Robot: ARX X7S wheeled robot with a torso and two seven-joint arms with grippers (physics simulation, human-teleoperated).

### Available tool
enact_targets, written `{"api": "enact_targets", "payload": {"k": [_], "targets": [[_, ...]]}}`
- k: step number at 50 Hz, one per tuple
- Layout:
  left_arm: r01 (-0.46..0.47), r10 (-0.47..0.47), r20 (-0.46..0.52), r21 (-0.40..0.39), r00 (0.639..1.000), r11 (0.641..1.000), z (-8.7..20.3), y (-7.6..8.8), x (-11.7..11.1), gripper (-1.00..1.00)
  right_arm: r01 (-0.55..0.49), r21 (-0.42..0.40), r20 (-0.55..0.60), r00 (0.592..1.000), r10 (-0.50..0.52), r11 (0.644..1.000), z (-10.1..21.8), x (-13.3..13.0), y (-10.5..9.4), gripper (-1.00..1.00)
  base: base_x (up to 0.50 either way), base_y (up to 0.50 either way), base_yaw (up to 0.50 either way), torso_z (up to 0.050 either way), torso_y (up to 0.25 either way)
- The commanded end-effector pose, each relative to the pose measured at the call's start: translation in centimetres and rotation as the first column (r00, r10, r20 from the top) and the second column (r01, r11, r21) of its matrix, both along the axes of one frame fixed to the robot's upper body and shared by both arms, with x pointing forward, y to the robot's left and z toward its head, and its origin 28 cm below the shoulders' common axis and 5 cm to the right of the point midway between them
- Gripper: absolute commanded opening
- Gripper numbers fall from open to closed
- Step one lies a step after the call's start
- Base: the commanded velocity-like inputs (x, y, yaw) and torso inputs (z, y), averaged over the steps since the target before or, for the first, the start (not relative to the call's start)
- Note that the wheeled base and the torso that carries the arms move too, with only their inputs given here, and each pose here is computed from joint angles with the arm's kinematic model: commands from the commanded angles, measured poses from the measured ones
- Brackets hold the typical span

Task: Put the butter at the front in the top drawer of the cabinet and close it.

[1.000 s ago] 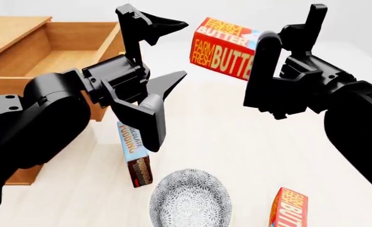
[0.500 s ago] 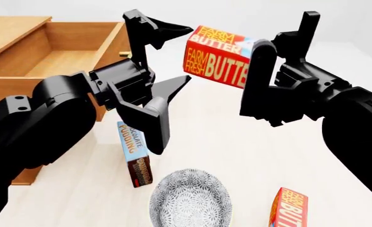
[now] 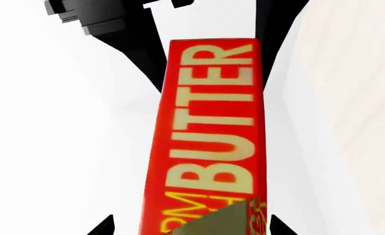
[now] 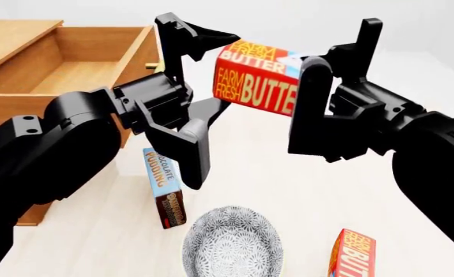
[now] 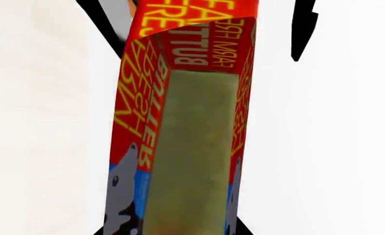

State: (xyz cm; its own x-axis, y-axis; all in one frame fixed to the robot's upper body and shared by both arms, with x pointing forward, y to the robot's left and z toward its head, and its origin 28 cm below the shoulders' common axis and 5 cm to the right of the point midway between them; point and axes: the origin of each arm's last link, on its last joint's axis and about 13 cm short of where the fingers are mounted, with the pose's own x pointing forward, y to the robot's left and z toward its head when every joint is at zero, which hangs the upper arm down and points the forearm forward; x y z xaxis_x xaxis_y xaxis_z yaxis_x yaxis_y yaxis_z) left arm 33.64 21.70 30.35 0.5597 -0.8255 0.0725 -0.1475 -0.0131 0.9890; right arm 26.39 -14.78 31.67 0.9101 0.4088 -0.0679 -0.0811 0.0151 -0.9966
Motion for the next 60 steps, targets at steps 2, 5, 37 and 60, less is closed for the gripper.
{"api": "enact_targets", "payload": {"k": [2,5,37,60], "targets": [[0.007,-0.007,-0.006,0.0,1.0,1.0,-0.09,-0.17,0.07,1.0,-0.033,-0.017,0.145,0.989,0.035,0.999,1.83,-0.73,0.31,-1.0,0.0,0.0,0.0,0.0,0.0],[0.007,-0.007,-0.007,-0.001,1.0,1.0,-0.2,-0.13,0.14,1.0,-0.042,-0.016,0.145,0.988,0.044,0.999,1.86,-0.84,0.39,-1.0,0.0,0.0,0.0,0.0,0.0],[0.113,-0.113,0.011,-0.034,0.994,0.993,-0.26,-0.49,-0.48,1.0,-0.102,0.041,0.123,0.988,0.097,0.994,2.2,-0.25,0.58,-1.0,0.0,0.0,0.0,0.0,0.001],[0.08,-0.078,0.056,-0.047,0.995,0.996,0.3,-0.24,-0.4,-1.0,-0.161,0.069,0.106,0.982,0.153,0.984,2.17,-1.1,0.72,-1.0,0.0,0.0,0.0,0.001,0.001]]}}
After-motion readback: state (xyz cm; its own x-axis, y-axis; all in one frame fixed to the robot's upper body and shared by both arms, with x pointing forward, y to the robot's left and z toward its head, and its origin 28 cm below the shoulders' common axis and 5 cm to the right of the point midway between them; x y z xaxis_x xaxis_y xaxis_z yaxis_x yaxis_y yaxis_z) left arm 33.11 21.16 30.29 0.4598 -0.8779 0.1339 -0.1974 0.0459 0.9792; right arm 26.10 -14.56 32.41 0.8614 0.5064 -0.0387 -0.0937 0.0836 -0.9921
